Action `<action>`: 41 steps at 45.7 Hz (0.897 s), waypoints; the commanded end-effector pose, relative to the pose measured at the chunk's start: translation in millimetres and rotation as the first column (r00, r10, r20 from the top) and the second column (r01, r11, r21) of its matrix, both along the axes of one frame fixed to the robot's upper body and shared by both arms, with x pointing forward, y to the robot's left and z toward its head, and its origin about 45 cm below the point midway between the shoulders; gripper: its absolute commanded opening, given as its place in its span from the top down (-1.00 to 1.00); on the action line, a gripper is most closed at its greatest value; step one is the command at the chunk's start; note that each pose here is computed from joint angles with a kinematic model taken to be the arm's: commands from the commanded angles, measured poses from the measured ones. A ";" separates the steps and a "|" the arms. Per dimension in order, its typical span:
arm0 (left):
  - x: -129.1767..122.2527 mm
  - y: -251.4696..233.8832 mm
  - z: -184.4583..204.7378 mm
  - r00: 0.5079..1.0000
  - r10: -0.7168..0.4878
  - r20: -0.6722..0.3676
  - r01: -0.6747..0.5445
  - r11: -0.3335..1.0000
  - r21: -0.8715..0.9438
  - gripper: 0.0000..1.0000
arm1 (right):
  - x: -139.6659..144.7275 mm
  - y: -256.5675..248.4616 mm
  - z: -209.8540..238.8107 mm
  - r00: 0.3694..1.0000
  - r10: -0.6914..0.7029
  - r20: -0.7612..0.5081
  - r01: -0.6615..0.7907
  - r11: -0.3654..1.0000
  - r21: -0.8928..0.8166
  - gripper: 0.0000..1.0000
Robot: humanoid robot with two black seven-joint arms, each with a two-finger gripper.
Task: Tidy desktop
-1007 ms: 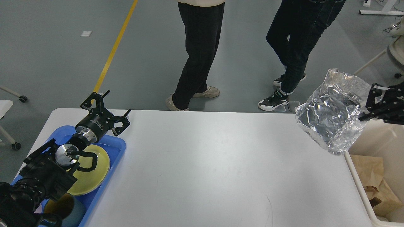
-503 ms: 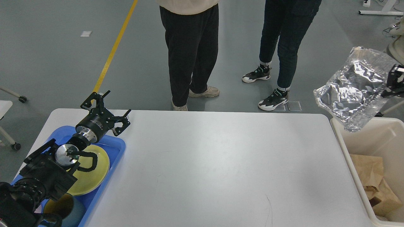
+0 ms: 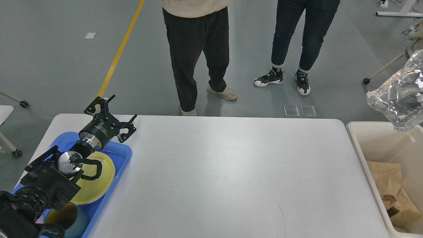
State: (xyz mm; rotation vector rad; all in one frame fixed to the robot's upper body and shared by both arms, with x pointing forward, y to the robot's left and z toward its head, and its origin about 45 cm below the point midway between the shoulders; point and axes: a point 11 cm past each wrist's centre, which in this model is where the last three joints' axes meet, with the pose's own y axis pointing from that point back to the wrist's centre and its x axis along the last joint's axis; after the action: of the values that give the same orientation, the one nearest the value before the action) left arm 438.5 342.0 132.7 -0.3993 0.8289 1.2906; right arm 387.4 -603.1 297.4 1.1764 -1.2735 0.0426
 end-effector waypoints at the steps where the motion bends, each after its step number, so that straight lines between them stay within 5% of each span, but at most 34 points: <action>1: 0.0 0.8 0.2 1.000 0.001 0.000 -0.001 1.000 0.001 -0.93 | -15.8 -16.9 -26.5 0.999 -0.051 0.015 0.051 0.998 -0.021 1.00; 19: 0.0 0.0 0.0 1.000 0.000 0.000 0.000 1.000 0.000 -0.93 | -69.4 -30.1 -100.7 0.988 -0.135 -0.079 0.137 0.990 0.027 1.00; 28: 0.0 0.0 0.0 1.000 0.000 0.000 0.000 1.000 0.000 -0.93 | -73.5 -17.5 -124.2 0.986 -0.120 -0.118 0.127 0.990 0.055 1.00; 29: 0.0 0.0 0.0 1.000 0.000 0.000 0.000 1.000 0.000 -0.93 | -73.5 -17.2 -124.7 0.986 -0.119 -0.119 0.127 0.990 0.054 0.86; 33: 0.0 0.0 0.0 1.000 0.000 0.000 0.000 1.000 0.000 -0.93 | -76.3 -18.6 -126.2 0.985 -0.115 -0.131 0.122 0.992 0.043 -0.28; 41: 0.0 0.0 0.0 1.000 0.000 0.000 0.000 1.000 0.000 -0.93 | -76.8 -19.1 -126.3 0.984 -0.117 -0.131 0.124 0.991 0.043 -0.58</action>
State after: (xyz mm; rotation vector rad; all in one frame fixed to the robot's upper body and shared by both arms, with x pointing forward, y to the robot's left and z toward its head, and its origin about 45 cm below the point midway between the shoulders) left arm 438.5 342.0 132.8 -0.3994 0.8288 1.2907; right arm 311.1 -621.8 171.4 1.1266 -1.2348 -0.1528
